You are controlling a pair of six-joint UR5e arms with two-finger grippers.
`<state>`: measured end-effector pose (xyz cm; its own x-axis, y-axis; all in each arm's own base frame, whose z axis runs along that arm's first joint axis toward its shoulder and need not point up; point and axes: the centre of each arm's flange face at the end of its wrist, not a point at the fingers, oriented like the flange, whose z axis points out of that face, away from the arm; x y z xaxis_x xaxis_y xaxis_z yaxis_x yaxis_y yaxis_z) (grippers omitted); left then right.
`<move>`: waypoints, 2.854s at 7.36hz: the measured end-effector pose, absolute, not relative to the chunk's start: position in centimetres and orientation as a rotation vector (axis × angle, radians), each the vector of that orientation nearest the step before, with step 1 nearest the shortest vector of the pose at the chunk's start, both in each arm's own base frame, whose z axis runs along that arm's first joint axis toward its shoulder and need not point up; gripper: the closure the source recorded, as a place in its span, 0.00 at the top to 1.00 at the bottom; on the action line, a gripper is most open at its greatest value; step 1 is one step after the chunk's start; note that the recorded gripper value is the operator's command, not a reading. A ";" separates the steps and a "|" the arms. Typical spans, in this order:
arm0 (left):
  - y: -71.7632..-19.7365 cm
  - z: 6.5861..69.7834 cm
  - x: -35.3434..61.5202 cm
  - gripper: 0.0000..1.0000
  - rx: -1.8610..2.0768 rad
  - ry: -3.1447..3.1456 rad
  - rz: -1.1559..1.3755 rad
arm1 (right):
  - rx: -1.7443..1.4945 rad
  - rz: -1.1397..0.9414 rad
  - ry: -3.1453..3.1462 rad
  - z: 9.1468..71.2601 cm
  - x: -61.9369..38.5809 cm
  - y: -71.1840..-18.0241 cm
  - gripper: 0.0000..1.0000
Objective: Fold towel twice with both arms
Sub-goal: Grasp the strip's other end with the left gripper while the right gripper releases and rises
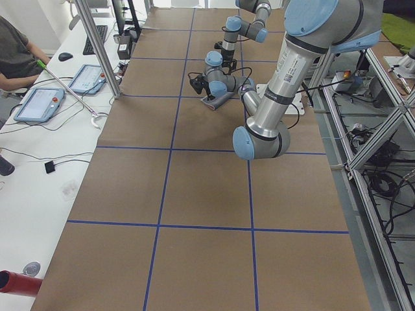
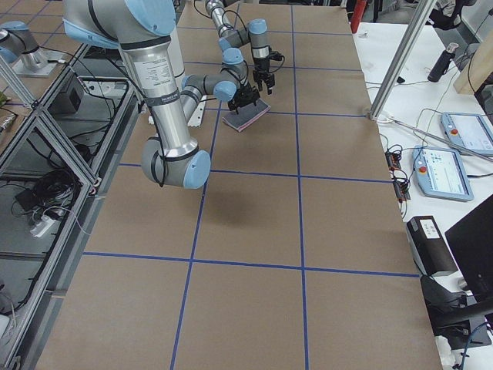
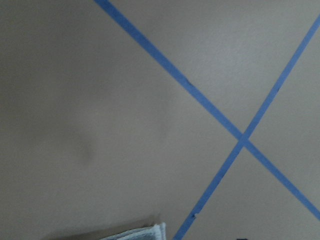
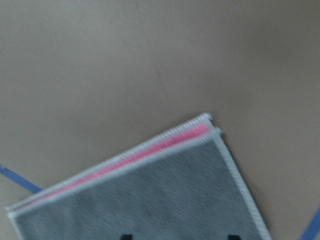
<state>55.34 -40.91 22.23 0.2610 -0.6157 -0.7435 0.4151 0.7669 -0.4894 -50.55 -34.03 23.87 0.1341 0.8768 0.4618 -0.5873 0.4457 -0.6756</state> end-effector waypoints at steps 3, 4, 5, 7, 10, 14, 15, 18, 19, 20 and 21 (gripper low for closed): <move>-36.8 23.4 57.4 0.64 -0.203 1.036 -0.691 | -0.329 1.096 -0.942 24.4 -49.6 -37.4 1.00; -36.2 24.0 57.7 0.61 -0.199 1.022 -0.690 | -0.325 1.099 -0.941 24.5 -49.6 -37.7 1.00; -35.9 24.4 57.8 0.59 -0.198 1.014 -0.688 | -0.323 1.100 -0.940 24.5 -49.8 -37.9 1.00; -35.4 25.0 58.2 0.54 -0.201 1.003 -0.683 | -0.322 1.100 -0.940 24.2 -50.2 -38.2 1.00; -35.1 25.4 58.5 0.22 -0.203 0.994 -0.679 | -0.323 1.101 -0.938 24.3 -50.2 -38.2 1.00; -35.1 25.4 58.3 0.00 -0.203 0.996 -0.680 | -0.324 1.101 -0.939 24.2 -50.1 -38.2 1.00; -35.2 25.1 58.2 0.00 -0.202 1.003 -0.679 | -0.324 1.101 -0.940 24.1 -50.1 -38.2 1.00; -37.5 23.3 56.2 0.00 -0.179 1.060 -0.704 | -0.326 1.101 -0.941 24.0 -50.0 -38.2 1.00; -39.0 23.0 55.2 0.00 -0.162 1.091 -0.719 | -0.326 1.101 -0.941 24.0 -50.0 -38.2 1.00; -41.0 22.9 54.4 0.00 -0.142 1.125 -0.735 | -0.326 1.101 -0.941 24.0 -50.0 -38.2 1.00; -43.1 23.2 54.6 0.00 -0.124 1.148 -0.749 | -0.326 1.101 -0.941 24.0 -50.0 -38.2 1.00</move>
<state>54.60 -43.10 23.17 0.1999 -0.5944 -0.7789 0.4733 0.7546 -0.4544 -49.97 -38.16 23.99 0.1302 0.8661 0.4825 -0.6122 0.4531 -0.6481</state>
